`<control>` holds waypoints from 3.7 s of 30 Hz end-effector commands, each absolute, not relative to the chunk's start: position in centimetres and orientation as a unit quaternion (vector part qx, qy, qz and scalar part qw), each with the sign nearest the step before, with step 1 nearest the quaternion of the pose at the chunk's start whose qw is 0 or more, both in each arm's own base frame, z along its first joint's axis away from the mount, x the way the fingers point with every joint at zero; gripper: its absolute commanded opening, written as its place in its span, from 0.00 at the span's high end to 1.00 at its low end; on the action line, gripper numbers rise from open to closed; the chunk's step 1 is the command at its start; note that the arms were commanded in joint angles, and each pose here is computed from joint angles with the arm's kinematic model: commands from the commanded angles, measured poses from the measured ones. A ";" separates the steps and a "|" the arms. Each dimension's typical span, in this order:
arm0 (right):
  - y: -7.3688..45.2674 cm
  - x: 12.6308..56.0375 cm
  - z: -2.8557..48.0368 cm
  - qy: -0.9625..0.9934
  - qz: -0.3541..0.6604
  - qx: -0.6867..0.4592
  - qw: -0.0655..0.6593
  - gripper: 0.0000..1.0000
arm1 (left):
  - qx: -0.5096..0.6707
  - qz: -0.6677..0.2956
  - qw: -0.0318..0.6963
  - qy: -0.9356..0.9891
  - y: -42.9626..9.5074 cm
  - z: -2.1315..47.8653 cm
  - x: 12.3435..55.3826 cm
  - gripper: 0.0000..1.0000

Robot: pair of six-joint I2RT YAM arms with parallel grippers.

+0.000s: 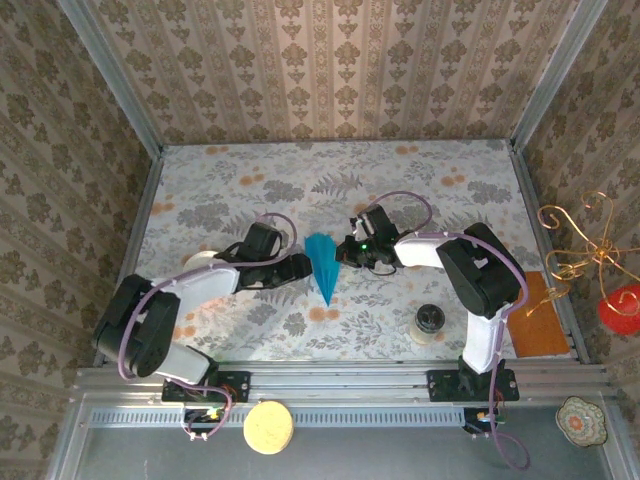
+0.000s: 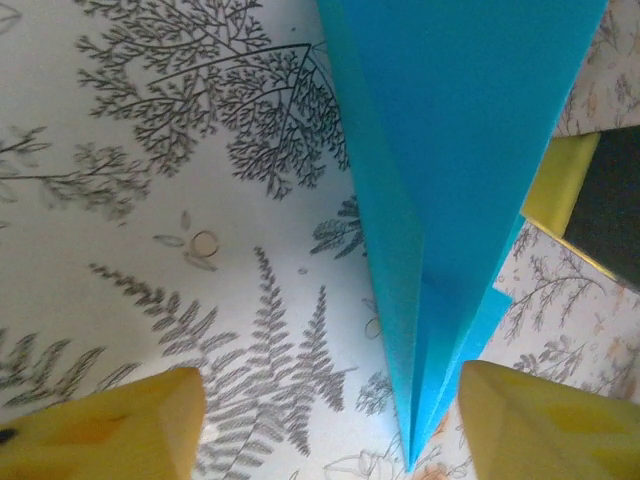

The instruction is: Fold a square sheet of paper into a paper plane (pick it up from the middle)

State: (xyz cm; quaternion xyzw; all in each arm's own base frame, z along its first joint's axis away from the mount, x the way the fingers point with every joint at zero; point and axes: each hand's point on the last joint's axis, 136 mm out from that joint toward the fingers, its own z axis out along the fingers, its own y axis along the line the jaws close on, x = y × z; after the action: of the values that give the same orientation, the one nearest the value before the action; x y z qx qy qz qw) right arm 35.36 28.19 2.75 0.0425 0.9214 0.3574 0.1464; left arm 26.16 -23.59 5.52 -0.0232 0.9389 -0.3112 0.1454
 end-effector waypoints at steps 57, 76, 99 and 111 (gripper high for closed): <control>27.5 35.2 4.1 0.914 0.367 0.051 0.163 0.95 | -0.030 -0.257 0.196 0.946 -25.5 8.8 26.3 0.57; 27.5 35.1 3.8 0.917 0.363 0.051 0.158 0.95 | 0.008 -0.282 0.144 0.949 -30.8 5.6 26.2 0.55; 27.5 35.1 3.5 0.919 0.358 0.052 0.156 0.95 | 0.037 -0.212 0.122 0.969 -31.2 3.3 25.6 0.61; 27.4 35.2 4.0 0.917 0.361 0.053 0.160 0.93 | 0.063 -0.125 0.134 0.981 -30.5 2.7 25.6 0.72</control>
State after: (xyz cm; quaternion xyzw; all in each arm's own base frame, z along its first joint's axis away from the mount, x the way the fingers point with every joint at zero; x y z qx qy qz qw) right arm 35.10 26.98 3.55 0.0523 0.9200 0.3532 0.1618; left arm 25.70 -31.84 3.38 0.0565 0.9743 -0.1711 0.1350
